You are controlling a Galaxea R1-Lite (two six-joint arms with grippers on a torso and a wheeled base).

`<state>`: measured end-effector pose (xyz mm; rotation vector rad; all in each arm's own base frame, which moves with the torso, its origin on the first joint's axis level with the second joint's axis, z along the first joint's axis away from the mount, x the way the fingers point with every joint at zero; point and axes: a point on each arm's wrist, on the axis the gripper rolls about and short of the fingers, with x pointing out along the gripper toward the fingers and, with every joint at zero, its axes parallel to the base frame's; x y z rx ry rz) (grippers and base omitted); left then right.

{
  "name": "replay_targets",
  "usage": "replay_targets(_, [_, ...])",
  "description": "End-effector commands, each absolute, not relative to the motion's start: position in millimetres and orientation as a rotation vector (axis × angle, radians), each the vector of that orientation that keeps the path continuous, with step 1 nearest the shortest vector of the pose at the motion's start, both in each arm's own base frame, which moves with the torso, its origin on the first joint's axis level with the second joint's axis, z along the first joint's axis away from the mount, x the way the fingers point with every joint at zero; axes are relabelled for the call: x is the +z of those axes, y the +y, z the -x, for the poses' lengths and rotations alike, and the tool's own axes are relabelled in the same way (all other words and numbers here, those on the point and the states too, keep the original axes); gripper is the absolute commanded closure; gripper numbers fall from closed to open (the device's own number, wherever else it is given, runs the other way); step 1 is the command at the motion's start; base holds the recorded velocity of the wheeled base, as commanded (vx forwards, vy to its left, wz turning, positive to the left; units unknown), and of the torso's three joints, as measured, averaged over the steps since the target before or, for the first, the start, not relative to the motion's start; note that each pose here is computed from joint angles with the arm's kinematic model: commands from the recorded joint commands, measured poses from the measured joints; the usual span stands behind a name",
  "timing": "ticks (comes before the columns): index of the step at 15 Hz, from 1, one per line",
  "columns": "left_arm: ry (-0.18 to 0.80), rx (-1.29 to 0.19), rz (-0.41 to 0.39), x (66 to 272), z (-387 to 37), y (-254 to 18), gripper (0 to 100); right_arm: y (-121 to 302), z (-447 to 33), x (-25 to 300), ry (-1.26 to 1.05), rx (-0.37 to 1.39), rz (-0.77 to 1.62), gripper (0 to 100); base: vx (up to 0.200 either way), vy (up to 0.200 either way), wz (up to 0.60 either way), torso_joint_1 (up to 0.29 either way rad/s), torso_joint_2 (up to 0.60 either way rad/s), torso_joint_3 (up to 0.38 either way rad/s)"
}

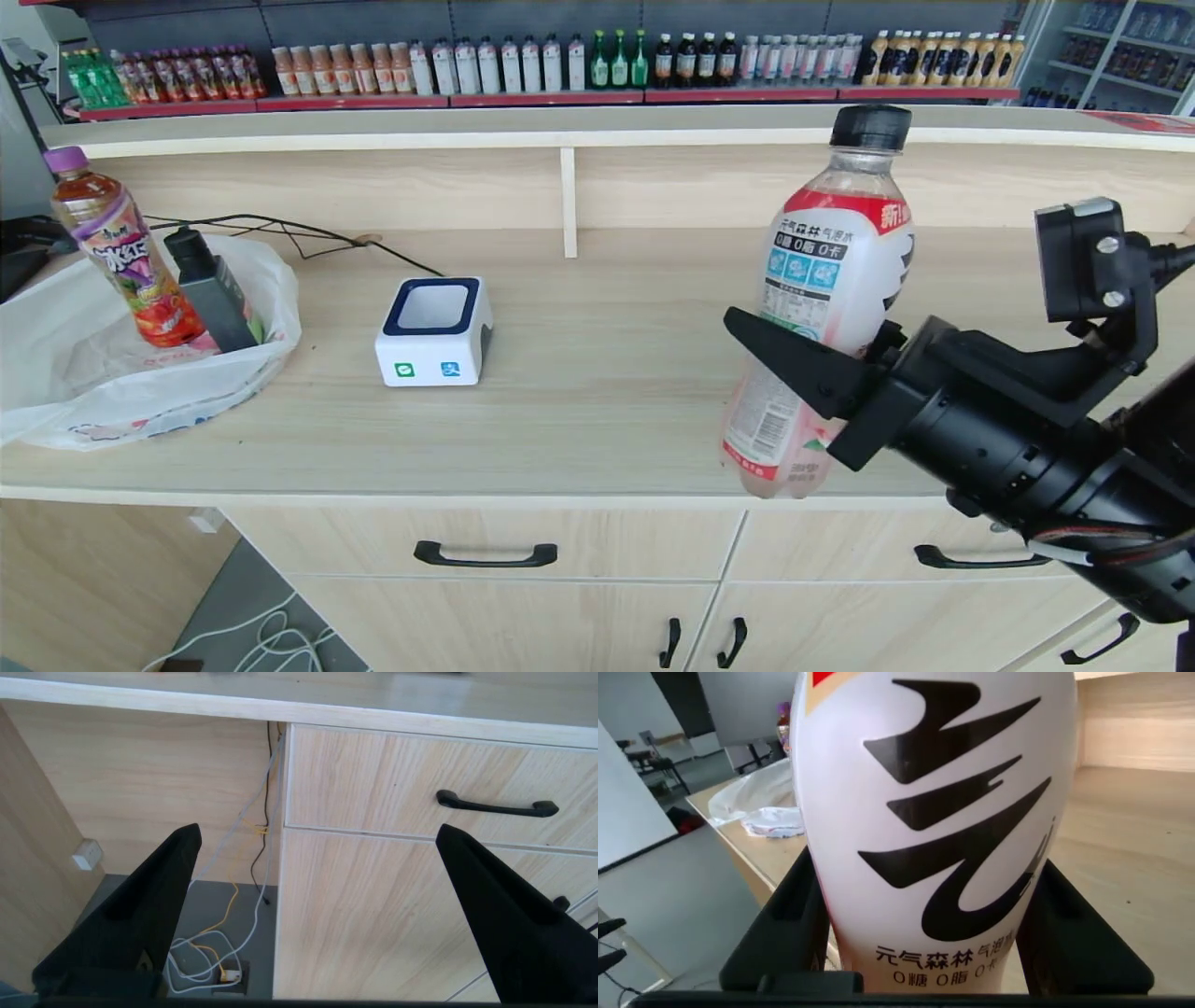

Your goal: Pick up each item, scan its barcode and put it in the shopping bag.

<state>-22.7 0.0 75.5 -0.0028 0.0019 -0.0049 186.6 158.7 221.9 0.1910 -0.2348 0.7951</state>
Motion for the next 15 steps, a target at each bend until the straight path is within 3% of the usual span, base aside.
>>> replay_targets(1, [0.002, -0.005, 0.003, 76, 23, 0, 0, 139, -190, 217, -0.246, 0.714, -0.122, 100, 0.000, 0.000, 0.00, 0.000, 0.00, 0.000])
replay_targets(6, [0.002, -0.005, 0.003, 76, 23, 0, 0, 116, -189, 227, -0.325, 0.601, -0.019, 100, 0.000, 0.000, 0.00, 0.000, 0.00, 0.000])
replay_targets(12, [0.002, -0.005, 0.003, 76, 23, 0, 0, 75, -193, 222, -0.316, 0.331, 0.044, 100, 0.000, 0.000, 0.00, 0.000, 0.00, 0.000])
replay_targets(15, [0.002, -0.005, 0.003, 76, 23, 0, 0, 74, -194, 225, -0.347, 0.322, 0.047, 100, 0.000, 0.000, 0.00, 0.000, 0.00, 0.000])
